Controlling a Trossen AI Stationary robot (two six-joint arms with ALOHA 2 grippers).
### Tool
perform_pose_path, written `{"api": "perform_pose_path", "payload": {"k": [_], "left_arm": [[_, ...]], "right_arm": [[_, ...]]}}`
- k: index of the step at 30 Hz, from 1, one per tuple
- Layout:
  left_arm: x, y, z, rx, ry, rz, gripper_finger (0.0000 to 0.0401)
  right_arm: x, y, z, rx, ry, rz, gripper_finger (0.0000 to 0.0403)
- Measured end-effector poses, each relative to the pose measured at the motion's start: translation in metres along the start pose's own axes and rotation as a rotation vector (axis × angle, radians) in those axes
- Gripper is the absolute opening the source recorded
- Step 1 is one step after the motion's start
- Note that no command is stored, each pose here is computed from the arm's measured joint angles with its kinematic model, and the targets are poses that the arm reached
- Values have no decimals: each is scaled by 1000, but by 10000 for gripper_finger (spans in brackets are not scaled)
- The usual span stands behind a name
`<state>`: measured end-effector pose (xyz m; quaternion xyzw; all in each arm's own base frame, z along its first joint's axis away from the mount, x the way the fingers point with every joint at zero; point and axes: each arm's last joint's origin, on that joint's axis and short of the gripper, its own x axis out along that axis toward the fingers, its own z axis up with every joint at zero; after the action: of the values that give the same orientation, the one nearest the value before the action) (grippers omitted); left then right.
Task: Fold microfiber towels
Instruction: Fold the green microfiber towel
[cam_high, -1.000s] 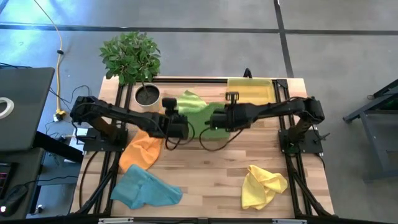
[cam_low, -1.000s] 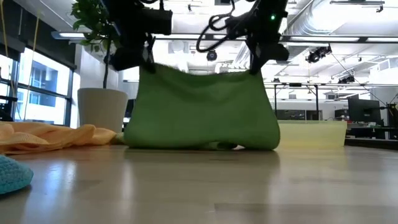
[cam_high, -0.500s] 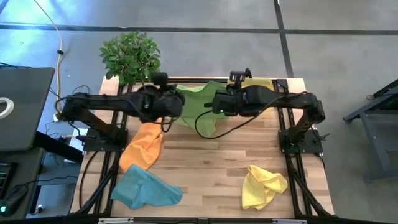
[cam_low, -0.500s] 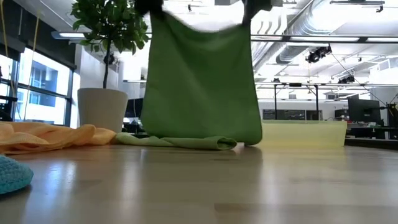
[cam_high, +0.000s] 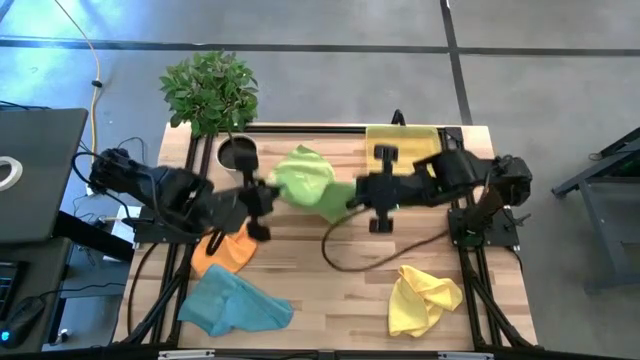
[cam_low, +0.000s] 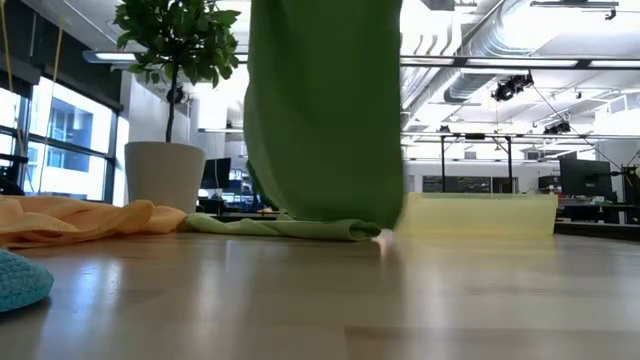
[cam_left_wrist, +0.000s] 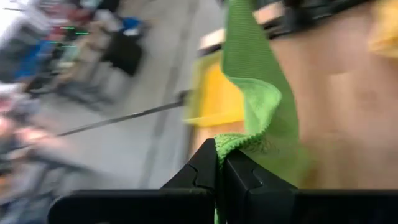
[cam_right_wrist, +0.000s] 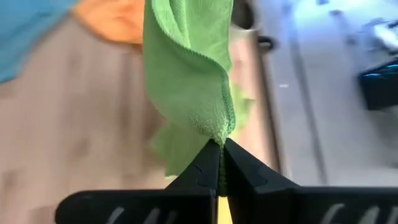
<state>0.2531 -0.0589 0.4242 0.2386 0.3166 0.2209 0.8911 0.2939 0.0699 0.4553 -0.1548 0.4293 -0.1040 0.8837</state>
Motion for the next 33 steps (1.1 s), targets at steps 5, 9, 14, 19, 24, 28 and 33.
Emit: {"api": "perform_pose_path", "payload": {"k": [5, 9, 14, 19, 24, 28, 33], "left_arm": [[-8, -31, 3, 24, -18, -127, 0], [-1, -46, 4, 67, 17, -133, 0], [24, -54, -1, 95, 124, -91, 0], [56, -63, -20, 85, 285, -44, 0], [87, -78, -55, 90, 429, 0, 0], [110, -88, -80, 47, 456, 36, 0], [135, -97, -103, 6, 442, 42, 0]], "right_arm": [[5, 30, -5, -28, 23, 58, 0], [30, 39, -13, -37, 97, -29, 0], [86, 43, -32, -50, 211, -90, 0], [151, 45, -54, -50, 202, -90, 0], [206, 44, -80, -7, 105, -33, 0], [235, 42, -102, 62, 19, 26, 0], [255, 39, -125, 143, -42, 90, 0]]}}
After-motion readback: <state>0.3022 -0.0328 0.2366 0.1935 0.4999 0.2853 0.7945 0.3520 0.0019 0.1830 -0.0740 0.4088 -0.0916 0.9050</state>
